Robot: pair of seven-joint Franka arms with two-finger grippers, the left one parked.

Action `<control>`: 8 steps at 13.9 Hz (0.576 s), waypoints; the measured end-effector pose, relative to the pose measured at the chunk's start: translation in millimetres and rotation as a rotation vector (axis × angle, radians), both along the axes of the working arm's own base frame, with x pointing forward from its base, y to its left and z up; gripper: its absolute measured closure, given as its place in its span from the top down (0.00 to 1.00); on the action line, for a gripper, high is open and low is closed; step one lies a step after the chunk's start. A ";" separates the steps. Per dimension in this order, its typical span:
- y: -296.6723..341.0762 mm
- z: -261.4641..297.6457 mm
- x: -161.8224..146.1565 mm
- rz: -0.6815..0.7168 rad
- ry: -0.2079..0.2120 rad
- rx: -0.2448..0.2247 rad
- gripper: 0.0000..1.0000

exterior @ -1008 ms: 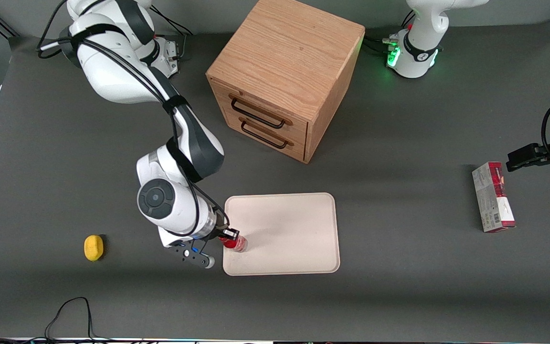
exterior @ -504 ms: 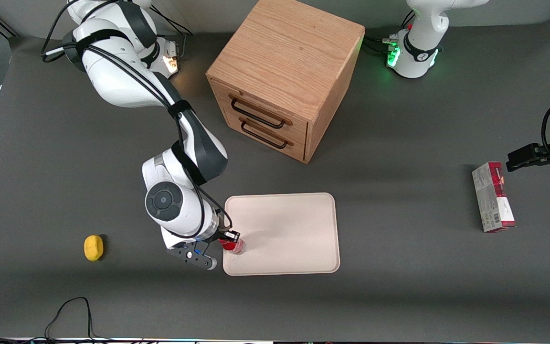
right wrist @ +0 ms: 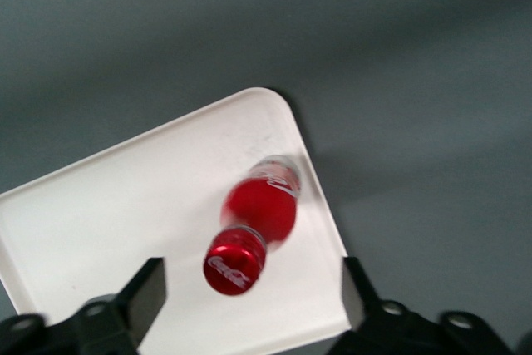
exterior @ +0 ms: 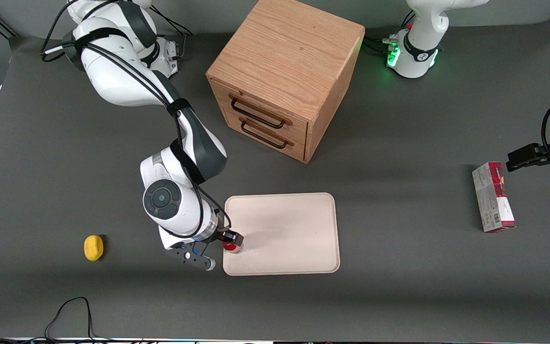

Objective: Place coke bottle on tray

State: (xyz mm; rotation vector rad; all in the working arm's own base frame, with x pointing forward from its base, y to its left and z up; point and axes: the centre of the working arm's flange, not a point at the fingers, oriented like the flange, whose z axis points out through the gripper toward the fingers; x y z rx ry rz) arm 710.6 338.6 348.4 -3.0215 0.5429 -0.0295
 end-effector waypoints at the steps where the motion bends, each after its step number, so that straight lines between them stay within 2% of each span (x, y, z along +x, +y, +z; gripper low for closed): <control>1: -3.5 12.1 -4.7 0.042 0.027 -0.017 1.00; 3: -22.5 47.3 -18.4 0.122 0.085 -0.052 1.00; 6: -83.1 89.6 -42.7 0.204 0.090 -0.062 1.00; 8: -131.2 104.3 -71.5 0.236 0.091 -0.070 1.00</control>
